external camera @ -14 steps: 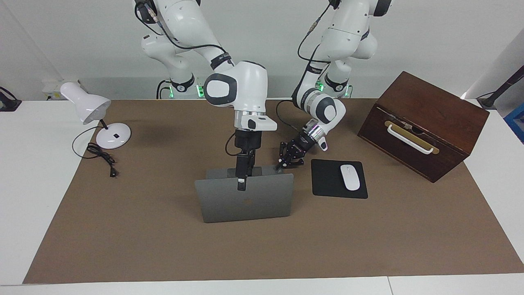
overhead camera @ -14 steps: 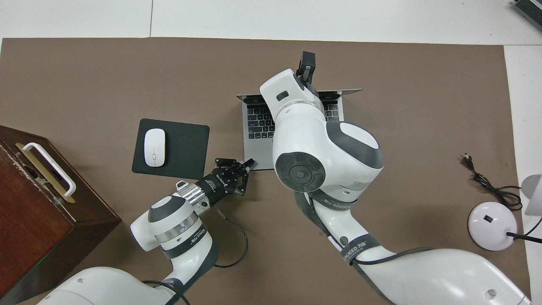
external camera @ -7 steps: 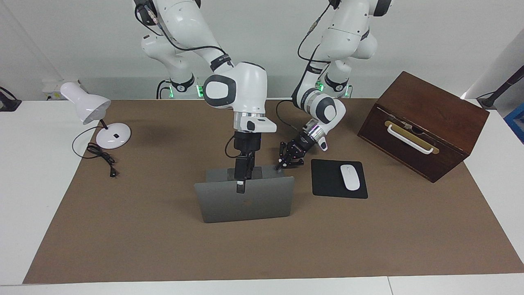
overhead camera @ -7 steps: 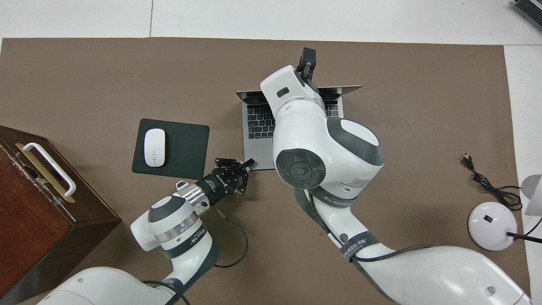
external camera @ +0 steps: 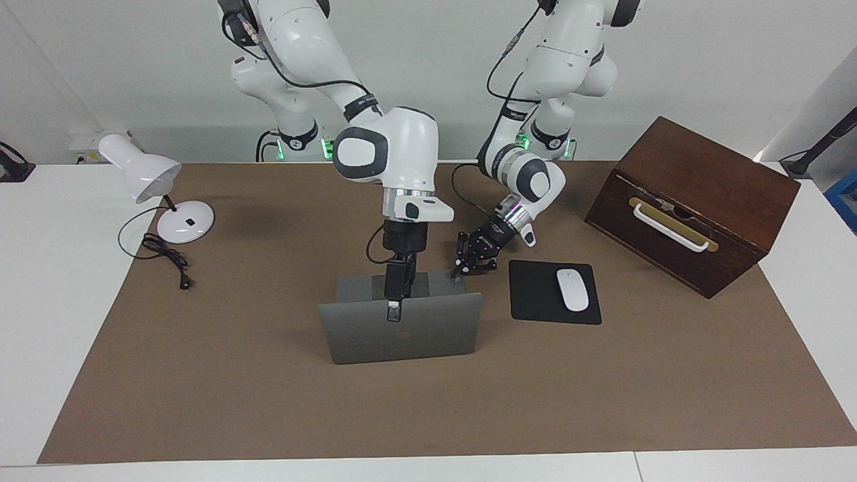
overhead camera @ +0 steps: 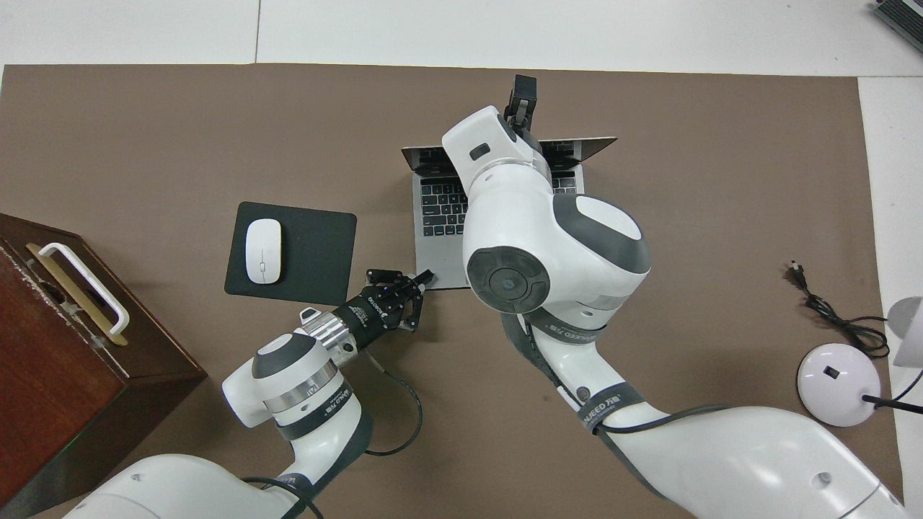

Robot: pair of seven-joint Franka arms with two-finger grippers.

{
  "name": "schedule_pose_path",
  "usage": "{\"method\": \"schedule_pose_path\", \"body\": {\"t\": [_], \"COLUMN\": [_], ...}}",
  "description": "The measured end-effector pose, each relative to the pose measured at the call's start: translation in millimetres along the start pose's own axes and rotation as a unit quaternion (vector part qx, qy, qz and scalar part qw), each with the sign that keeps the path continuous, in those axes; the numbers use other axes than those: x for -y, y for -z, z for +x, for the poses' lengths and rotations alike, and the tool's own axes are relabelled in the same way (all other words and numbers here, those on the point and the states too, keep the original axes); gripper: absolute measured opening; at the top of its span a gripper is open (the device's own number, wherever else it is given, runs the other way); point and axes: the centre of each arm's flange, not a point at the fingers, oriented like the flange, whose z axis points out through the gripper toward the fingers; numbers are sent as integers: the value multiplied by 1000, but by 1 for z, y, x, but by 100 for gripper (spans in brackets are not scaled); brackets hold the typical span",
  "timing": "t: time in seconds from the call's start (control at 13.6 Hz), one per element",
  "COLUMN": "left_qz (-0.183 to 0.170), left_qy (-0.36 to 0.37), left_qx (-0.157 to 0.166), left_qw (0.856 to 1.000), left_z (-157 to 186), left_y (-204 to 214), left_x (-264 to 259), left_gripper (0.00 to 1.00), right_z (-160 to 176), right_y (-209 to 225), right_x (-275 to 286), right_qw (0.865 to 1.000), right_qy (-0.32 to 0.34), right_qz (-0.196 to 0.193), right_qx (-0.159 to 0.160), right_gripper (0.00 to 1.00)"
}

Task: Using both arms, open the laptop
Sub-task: 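Push the lid farther back with the right gripper until upright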

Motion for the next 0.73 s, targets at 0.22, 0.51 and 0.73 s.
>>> {"method": "schedule_pose_path", "body": {"t": [0.22,0.51,0.73], "left_qz": [0,0,0], "left_qy": [0,0,0], "left_qx": [0,0,0], "left_qw": [1000,1000,1000], "left_z": [0,0,0], "left_y": [0,0,0], "left_x": [0,0,0], "left_gripper": [1,1,1], "right_z": [-2,-3,-3], "right_y": [-2,-3,-4], "right_x": [-4,-7,-10], "right_qw": [1000,1000,1000], "right_qy": [-3,3,7], "right_qz": [-2,-10,-16], "right_qx": [1,3,3], "right_gripper": [100,100,100]}}
